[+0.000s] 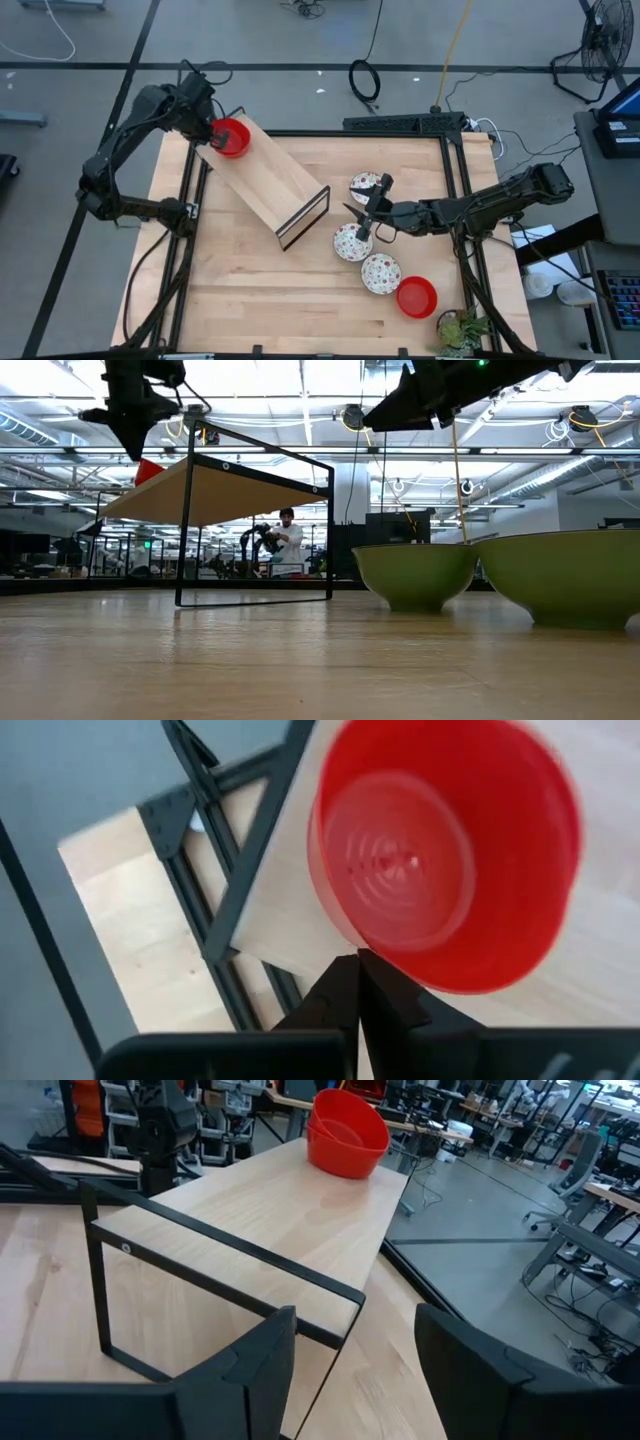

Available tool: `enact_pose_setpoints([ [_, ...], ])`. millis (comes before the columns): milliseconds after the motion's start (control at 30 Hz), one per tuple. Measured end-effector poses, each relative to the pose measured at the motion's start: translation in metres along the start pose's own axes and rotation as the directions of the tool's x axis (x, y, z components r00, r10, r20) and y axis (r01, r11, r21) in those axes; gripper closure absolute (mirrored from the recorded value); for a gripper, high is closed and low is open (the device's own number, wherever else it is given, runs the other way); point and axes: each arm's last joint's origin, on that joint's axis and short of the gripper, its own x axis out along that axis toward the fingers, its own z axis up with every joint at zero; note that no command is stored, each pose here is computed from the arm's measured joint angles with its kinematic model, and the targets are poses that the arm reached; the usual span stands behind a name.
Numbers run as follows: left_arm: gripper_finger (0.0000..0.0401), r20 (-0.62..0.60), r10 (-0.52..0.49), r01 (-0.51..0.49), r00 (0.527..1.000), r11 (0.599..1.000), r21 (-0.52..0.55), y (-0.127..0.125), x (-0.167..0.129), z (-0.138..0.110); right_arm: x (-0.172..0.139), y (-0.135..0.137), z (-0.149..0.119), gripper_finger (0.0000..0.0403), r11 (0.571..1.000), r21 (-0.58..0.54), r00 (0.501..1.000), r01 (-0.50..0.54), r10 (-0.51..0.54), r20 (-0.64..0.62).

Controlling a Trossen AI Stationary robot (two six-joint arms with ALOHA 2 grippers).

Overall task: Pick & Place Mini bowls
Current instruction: Stack the top red bowl on the red bowl on the shelf

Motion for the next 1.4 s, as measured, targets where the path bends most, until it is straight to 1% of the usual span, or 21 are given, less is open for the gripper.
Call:
enact_pose_setpoints([
  [167, 0.0398, 0.097, -0.007, 0.009, 0.995, 1.0, -0.02, 0.002, -0.022, 0.0, 0.0, 0.0, 0.0, 0.0211, 1.0, 0.0, 1.0, 0.0, 0.0, 0.0],
  [267, 0.0395, 0.116, -0.012, 0.015, 0.993, 0.999, -0.031, 0.003, -0.027, -0.002, 0.0, 0.0, 0.0, 0.0211, 1.0, 0.0, 1.0, 0.001, -0.001, 0.0],
  [333, 0.0398, 0.102, -0.009, 0.013, 0.995, 0.999, -0.039, 0.003, -0.023, -0.004, 0.0, 0.0, 0.0, 0.0211, 1.0, 0.0, 1.0, 0.0, 0.0, 0.0],
  [433, 0.0396, 0.052, 0.0, 0.002, 0.999, 0.999, -0.055, 0.002, -0.009, -0.005, 0.0, 0.0, 0.0, 0.0211, 1.0, 0.001, 1.0, 0.0, 0.0, -0.002],
  [567, 0.0398, 0.003, 0.01, -0.009, 1.0, 1.0, -0.028, 0.001, 0.006, -0.008, 0.0, 0.0, 0.0, 0.0211, 1.0, 0.001, 1.0, 0.0, 0.0, -0.003],
  [700, 0.0394, 0.034, -0.014, 0.015, 0.999, 0.999, -0.028, 0.001, -0.002, -0.006, 0.0, 0.0, 0.0, 0.0211, 1.0, -0.001, 1.0, 0.0, 0.0, -0.002],
  [833, 0.0398, 0.135, -0.012, 0.019, 0.991, 0.999, -0.05, 0.003, -0.021, -0.003, 0.0, 0.0, 0.0, 0.0211, 1.0, 0.002, 1.0, 0.0, 0.0, 0.002],
  [900, 0.0396, 0.165, -0.02, 0.03, 0.986, 0.998, -0.06, 0.002, -0.025, -0.003, 0.0, 0.0, 0.0, 0.0211, 1.0, 0.002, 1.0, 0.001, -0.001, 0.002],
  [1000, 0.0398, 0.153, -0.03, 0.037, 0.988, 0.998, -0.043, -0.002, -0.022, -0.003, 0.0, 0.0, 0.0, 0.0211, 1.0, 0.002, 1.0, 0.001, -0.001, 0.002],
  [1233, 0.0398, 0.097, -0.027, 0.03, 0.995, 0.999, -0.031, -0.008, 0.003, -0.006, 0.0, 0.0, 0.0, 0.0211, 1.0, 0.004, 1.0, 0.0, 0.0, 0.002],
  [1333, 0.0395, 0.097, -0.01, 0.014, 0.995, 0.999, -0.041, -0.006, 0.004, -0.005, 0.0, 0.0, 0.0, 0.0211, 1.0, 0.003, 1.0, 0.0, 0.0, 0.002],
  [1400, 0.0395, 0.115, -0.013, 0.018, 0.993, 0.999, -0.037, -0.005, 0.0, -0.004, 0.0, 0.0, 0.0, 0.0211, 1.0, 0.002, 1.0, 0.0, 0.0, 0.002],
])
